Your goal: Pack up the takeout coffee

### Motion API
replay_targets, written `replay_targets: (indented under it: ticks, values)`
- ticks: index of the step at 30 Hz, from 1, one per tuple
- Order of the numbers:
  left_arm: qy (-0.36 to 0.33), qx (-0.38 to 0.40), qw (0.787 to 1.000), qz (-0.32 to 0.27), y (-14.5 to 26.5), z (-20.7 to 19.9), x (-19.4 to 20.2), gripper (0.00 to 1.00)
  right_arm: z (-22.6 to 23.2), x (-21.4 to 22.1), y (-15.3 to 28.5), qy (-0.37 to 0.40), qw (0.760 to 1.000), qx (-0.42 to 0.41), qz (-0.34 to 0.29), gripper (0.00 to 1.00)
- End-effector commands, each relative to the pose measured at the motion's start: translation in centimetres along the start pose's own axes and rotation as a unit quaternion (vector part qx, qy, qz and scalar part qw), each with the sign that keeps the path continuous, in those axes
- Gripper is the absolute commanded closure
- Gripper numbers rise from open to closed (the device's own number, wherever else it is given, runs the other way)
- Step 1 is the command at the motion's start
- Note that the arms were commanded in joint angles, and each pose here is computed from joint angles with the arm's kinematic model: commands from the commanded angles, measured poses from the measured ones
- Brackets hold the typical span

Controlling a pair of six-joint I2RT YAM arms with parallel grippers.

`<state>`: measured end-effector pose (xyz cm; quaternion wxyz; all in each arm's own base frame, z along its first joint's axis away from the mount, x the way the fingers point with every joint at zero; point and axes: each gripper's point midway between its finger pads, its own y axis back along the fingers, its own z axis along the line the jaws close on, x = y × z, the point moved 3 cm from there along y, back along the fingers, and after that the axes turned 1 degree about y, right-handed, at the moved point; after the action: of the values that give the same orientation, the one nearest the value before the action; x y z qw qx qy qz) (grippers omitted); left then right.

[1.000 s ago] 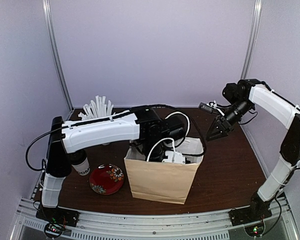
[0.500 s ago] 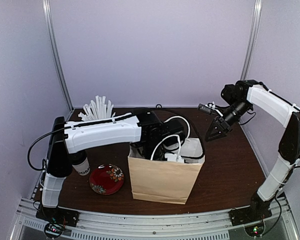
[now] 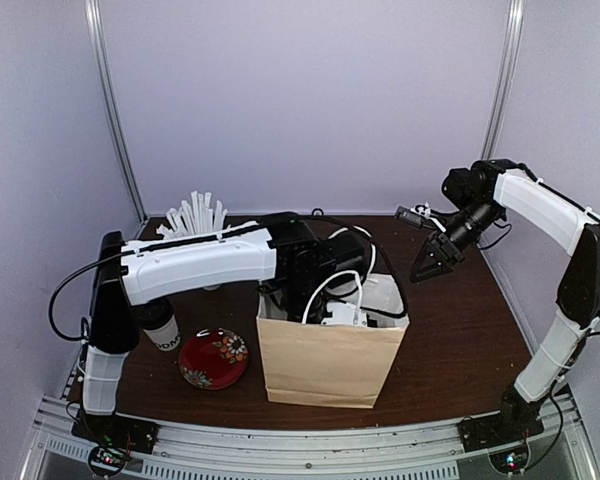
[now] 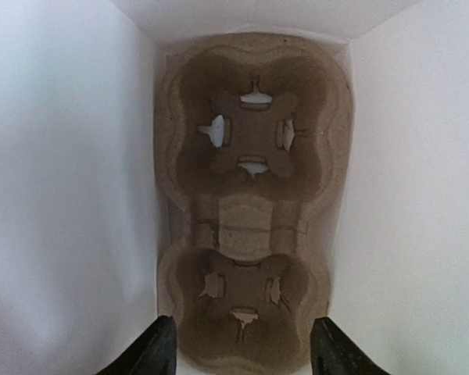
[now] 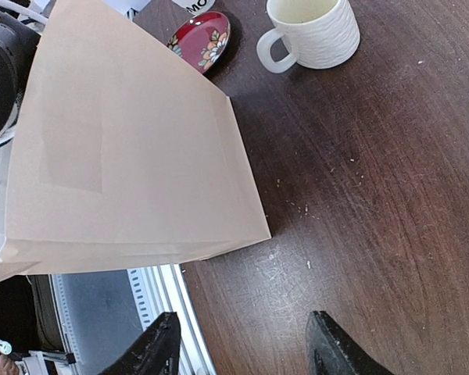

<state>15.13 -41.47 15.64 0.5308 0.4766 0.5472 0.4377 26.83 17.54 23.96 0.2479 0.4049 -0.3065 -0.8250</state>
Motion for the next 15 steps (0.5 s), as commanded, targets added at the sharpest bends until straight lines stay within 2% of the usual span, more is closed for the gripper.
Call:
replay_targets:
  ticks: [1, 9, 15]
  values:
    - [0.003, -0.008, 0.999, -0.043, 3.4, -0.3, -0.5, 0.37, 0.4, -0.6, 0.3, 0.000, 1.000, -0.008, -0.010, 0.41]
    - [-0.008, -0.026, 0.995, -0.098, 7.3, -0.4, -1.7, 0.32, 0.5, -0.6, 0.2, -0.005, 1.000, -0.014, -0.012, 0.41]
    - [-0.021, -0.055, 0.990, -0.126, 9.8, -0.1, -2.2, 0.31, 0.6, -0.7, 0.0, -0.006, 1.000, -0.020, -0.013, 0.41]
